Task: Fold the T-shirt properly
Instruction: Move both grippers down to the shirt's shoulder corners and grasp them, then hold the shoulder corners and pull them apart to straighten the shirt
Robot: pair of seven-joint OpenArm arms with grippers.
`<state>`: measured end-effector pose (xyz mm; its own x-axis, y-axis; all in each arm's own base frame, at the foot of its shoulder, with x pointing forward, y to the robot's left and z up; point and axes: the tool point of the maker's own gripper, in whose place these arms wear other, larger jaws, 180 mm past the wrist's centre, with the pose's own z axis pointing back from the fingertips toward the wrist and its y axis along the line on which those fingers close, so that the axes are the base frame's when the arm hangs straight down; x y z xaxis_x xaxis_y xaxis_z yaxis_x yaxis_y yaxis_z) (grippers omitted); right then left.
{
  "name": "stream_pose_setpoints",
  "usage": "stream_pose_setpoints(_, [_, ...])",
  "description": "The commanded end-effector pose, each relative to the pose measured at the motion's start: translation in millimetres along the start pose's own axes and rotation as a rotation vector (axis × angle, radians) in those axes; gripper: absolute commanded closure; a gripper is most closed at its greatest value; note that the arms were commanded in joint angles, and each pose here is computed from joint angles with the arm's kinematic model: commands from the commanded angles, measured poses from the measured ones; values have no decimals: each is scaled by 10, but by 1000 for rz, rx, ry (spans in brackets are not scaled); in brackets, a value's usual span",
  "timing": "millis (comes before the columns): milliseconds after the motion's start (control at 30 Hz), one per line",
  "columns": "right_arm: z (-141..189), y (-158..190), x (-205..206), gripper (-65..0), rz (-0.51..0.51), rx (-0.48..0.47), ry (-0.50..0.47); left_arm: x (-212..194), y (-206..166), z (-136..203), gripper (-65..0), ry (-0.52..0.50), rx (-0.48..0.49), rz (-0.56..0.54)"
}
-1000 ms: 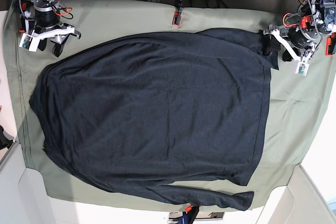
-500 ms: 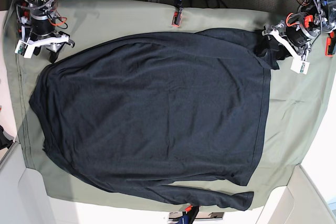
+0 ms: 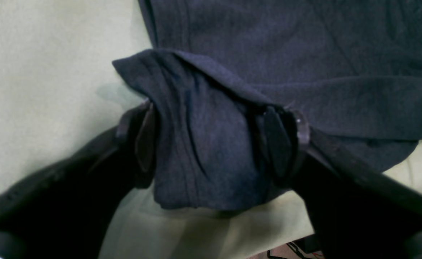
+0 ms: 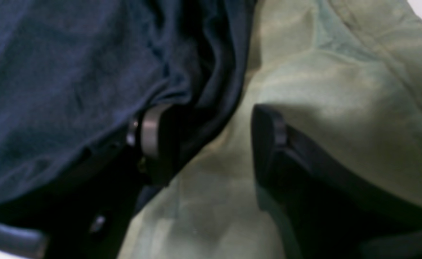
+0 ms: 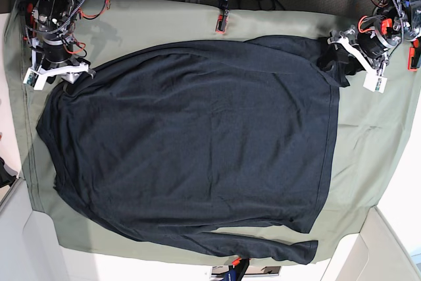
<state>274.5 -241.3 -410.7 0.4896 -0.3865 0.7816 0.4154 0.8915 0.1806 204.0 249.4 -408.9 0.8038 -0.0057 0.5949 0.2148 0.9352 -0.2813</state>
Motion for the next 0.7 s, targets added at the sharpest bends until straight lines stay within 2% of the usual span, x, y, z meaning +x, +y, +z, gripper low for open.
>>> stream_pose_setpoints(0, [-10, 42, 179, -336, 3, 13, -52, -100, -53, 7, -472, 50, -27, -18])
stream_pose_setpoints(167, [-24, 129, 226, -336, 12, 50, -62, -100, -53, 7, -472, 50, -27, -18])
stream_pose_setpoints(533, [-31, 146, 243, -334, 4, 55, -65, -92, -59, 6, -470, 45, -30, -19])
stream_pose_setpoints(567, [-31, 146, 243, -331, 4, 55, -66, -89, -71, 7, -462, 43, -37, -27])
stream_pose_setpoints(600, [-31, 145, 243, -301, 3, 55, -65, -87, -87, 7, -436, 42, -46, -35])
stream_pose_setpoints(667, [-31, 142, 244, -211, 5, 53, -65, -87, -91, 8, -326, 42, -49, -39])
